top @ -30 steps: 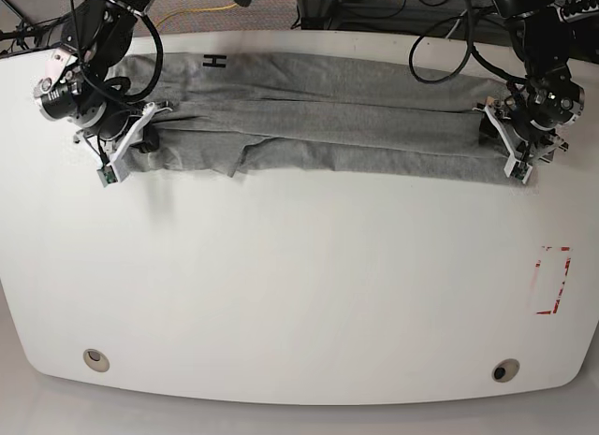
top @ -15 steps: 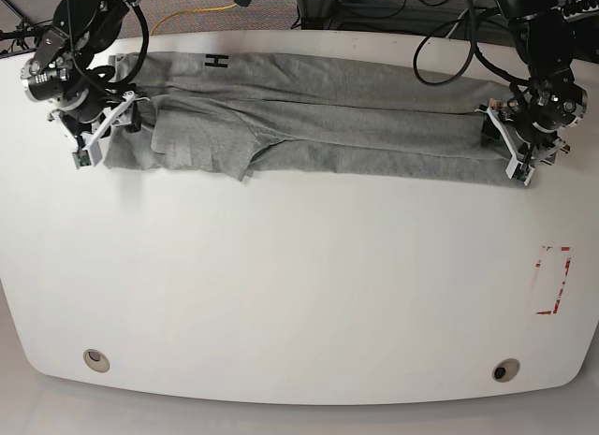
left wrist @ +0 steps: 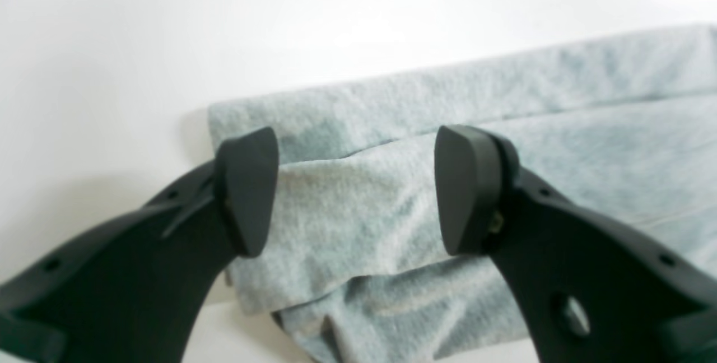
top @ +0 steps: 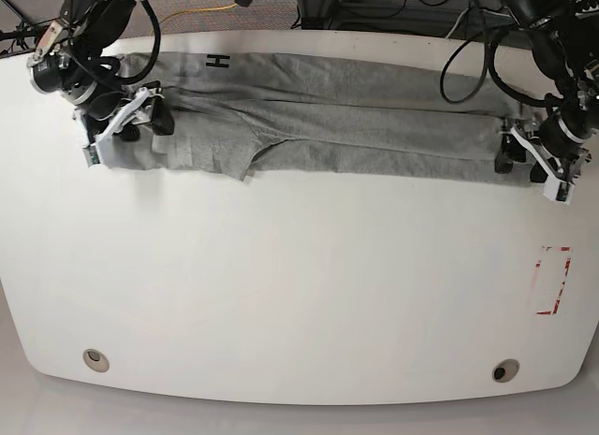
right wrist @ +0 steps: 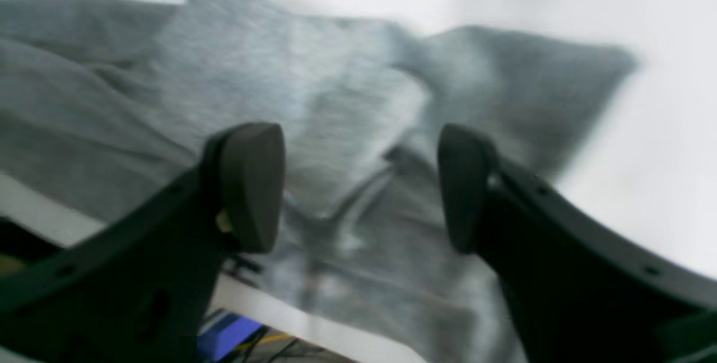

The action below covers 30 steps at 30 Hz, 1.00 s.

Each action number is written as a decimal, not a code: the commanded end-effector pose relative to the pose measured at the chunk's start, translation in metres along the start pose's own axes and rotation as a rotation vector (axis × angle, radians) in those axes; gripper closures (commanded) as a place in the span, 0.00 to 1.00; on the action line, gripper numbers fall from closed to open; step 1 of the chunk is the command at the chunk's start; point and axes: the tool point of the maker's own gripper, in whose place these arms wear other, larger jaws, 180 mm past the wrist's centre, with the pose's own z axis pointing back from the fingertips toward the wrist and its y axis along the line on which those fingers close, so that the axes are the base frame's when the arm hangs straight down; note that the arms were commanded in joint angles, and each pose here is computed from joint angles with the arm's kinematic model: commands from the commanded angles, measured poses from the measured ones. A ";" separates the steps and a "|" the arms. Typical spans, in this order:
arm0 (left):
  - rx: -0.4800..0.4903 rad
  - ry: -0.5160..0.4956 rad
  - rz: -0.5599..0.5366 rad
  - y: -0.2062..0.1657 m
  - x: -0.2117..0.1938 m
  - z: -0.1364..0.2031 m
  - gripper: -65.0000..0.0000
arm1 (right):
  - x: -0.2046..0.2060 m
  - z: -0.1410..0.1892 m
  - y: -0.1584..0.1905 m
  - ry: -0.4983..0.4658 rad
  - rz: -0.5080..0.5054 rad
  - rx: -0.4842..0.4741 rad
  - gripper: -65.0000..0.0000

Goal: Fold the T-shirt properly
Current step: 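Lower the folded strip at the collar and open both grippers, then grasp the strip's end with the left gripper and fold it toward the right gripper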

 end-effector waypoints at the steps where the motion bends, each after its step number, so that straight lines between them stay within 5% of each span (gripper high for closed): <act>1: 0.042 -0.031 0.034 0.020 0.006 0.016 0.36 | -0.004 -0.007 0.002 -0.004 -0.038 0.034 0.44; 8: 0.073 0.007 0.169 0.058 -0.015 0.023 0.12 | -0.032 -0.039 0.011 0.071 -0.114 0.137 0.59; 26: -0.062 0.152 0.326 0.040 -0.071 -0.019 0.12 | -0.037 -0.048 0.005 0.105 -0.080 0.118 0.61; 30: -0.115 0.206 0.278 0.020 -0.077 -0.029 0.27 | -0.037 -0.047 0.003 0.109 -0.079 0.111 0.61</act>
